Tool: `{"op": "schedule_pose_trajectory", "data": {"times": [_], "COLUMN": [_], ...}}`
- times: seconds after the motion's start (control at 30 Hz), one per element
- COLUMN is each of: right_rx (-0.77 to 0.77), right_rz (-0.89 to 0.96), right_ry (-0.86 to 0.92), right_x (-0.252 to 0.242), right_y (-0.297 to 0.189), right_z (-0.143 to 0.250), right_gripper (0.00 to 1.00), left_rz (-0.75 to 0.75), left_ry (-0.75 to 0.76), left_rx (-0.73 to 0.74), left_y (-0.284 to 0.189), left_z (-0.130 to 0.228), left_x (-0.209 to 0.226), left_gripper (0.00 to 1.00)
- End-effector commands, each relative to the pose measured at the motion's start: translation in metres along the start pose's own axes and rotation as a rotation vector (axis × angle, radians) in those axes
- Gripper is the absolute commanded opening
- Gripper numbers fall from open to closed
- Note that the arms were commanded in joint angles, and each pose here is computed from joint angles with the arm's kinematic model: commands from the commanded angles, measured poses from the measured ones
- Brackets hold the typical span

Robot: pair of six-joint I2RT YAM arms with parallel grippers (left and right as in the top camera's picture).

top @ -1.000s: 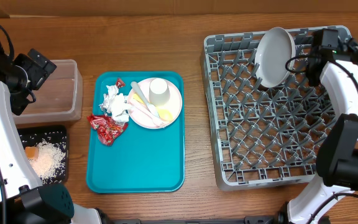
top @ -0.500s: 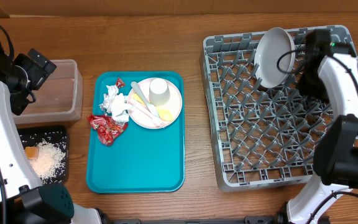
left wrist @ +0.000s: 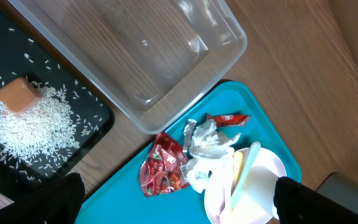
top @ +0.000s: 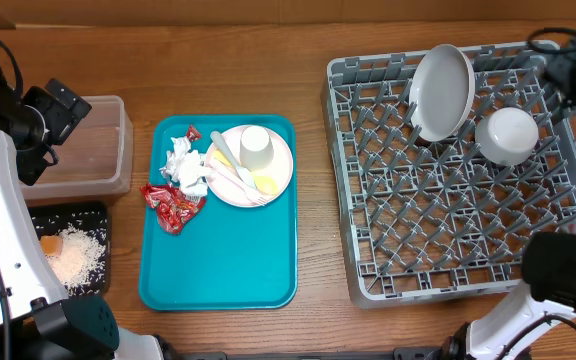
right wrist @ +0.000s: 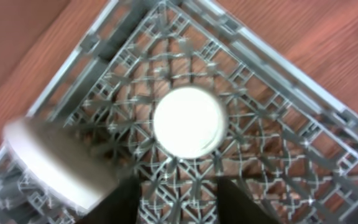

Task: Sort waste into correct bins and load items into the dishwasher rack
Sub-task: 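Set the bowl upside down in the rack's back right area and release, then reach the right gripper to the paper cup on the white plate and grasp it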

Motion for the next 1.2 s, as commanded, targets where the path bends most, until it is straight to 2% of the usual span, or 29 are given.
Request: {"op": "schedule_pose_trajectory", "data": {"times": [0.0,0.13,0.2,0.23,0.3,0.57,0.73,0.77,0.8,0.87,0.9,1.17], "right_rx": [0.071,0.200,0.270,0.295,0.313,0.127,0.088,0.096,0.104,0.118,0.138,0.246], "right_rz": [0.023,-0.077,-0.237,-0.316,-0.433,-0.652,-0.746,-0.752,-0.748,-0.740,-0.733,-0.721], "right_ry": [0.026,-0.011,-0.100,-0.131,-0.155,-0.304,-0.538,-0.608,-0.649,-0.714,-0.779,-0.975], "right_x": [-0.014,-0.003,0.018,0.029,0.045,0.077,0.113,0.129,0.140,0.157,0.177,0.247], "right_y": [0.023,0.043,0.041,0.037,0.025,-0.066,-0.109,-0.114,-0.113,-0.109,-0.102,-0.051], "right_z": [0.003,0.024,0.035,0.040,0.045,0.059,0.109,0.131,0.144,0.166,0.189,0.281], "right_gripper": [0.38,0.40,0.56,0.60,0.61,0.67,0.74,0.97,1.00,1.00,1.00,1.00], "left_rz": [0.008,0.007,0.009,0.008,0.008,0.012,0.011,0.010,0.010,0.011,0.011,0.010], "left_ry": [-0.003,-0.002,0.000,0.000,0.000,0.012,0.013,0.010,0.009,0.009,0.009,0.010], "left_rx": [-0.012,-0.012,-0.011,-0.011,-0.011,-0.007,-0.006,-0.006,-0.006,-0.006,-0.006,-0.006], "left_y": [-0.003,-0.003,-0.003,-0.003,-0.003,-0.003,-0.002,-0.002,-0.002,-0.002,-0.002,-0.002], "left_z": [-0.002,-0.002,-0.001,-0.001,-0.001,0.001,0.001,0.000,0.000,0.001,0.001,0.000], "left_x": [-0.002,-0.002,-0.003,-0.003,-0.003,-0.007,-0.007,-0.006,-0.006,-0.006,-0.006,-0.006], "left_gripper": [1.00,1.00,1.00,1.00,1.00,1.00,1.00,1.00,1.00,1.00,1.00,1.00]}}
Point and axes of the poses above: each gripper's point midway between its finger pads, its own y axis out along the fingers, its own x axis along the line the jaws close on, z = x × y, the point moved 5 cm from there along -y, back along the fingers, and after that the axes turned 4 degrees about y, right-handed, at the moved point
